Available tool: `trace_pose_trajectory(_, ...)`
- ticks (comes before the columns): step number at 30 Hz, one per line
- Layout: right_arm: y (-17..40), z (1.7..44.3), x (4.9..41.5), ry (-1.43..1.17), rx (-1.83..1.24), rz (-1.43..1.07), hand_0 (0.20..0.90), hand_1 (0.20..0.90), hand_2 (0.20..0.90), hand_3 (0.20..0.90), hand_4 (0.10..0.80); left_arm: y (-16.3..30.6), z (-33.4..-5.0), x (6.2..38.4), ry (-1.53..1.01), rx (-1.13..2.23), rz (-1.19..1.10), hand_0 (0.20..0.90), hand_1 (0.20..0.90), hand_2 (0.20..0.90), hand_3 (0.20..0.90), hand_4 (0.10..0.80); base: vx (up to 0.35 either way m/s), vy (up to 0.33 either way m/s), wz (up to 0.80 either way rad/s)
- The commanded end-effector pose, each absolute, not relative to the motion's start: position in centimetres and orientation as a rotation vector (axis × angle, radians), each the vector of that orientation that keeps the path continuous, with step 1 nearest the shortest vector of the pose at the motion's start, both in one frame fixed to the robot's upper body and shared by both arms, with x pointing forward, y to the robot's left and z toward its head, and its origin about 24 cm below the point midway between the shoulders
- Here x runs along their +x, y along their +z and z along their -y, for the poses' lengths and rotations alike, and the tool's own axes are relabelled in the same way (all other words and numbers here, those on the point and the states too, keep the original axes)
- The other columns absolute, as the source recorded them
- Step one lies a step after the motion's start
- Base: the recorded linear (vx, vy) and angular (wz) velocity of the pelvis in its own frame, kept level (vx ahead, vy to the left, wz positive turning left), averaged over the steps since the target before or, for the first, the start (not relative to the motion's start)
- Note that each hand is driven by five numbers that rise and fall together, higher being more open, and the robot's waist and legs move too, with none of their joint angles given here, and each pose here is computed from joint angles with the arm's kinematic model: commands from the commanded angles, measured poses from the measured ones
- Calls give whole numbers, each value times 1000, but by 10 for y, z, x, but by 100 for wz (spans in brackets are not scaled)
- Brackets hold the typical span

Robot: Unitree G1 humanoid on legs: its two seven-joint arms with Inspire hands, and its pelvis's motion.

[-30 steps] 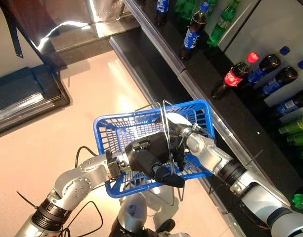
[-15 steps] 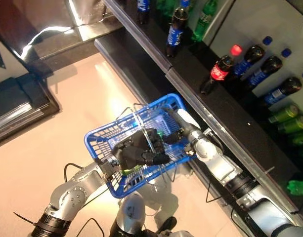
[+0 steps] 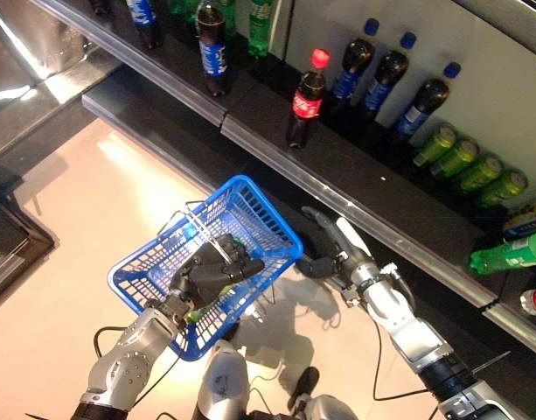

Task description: Pick up the drink and place into the basket.

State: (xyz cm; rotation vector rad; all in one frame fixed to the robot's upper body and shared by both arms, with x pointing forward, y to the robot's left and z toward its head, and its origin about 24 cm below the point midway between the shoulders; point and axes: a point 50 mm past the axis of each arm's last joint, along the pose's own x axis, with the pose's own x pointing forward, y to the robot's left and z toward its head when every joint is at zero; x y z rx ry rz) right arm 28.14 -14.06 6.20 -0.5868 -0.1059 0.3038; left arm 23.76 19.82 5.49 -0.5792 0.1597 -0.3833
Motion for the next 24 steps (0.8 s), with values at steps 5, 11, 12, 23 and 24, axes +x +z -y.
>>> trace_pose_trajectory(5, 45, 162, 257, 206, -363, 107, 900, 900, 900, 900, 800, 105, -197, 250, -354, -655, 339, 300, 300, 300, 200, 100, -10, 9, -10)
trace_pose_trajectory(11, 17, 192, 240, 72, -261, -18, 900, 900, 900, 900, 800, 66, -228, 246, -92, -615, 221, 300, 300, 300, 200, 100, -30, 23, -19)
trace_pose_trajectory(12, 14, 196, 238, 59, -254, -34, 900, 900, 900, 900, 800, 61, -231, 245, -66, -613, 206, 300, 300, 300, 200, 100, -47, 41, -20)
trace_pose_trajectory(23, -54, 243, 198, -170, -180, -378, 900, 900, 900, 900, 800, -40, -270, 212, 372, -562, -189, 300, 300, 300, 200, 100, -11, 28, -11)
trace_pose_trajectory(24, -58, 246, 195, -181, -180, -399, 900, 900, 900, 900, 800, -46, -271, 209, 383, -558, -210, 300, 300, 300, 200, 100, 13, 18, -8)
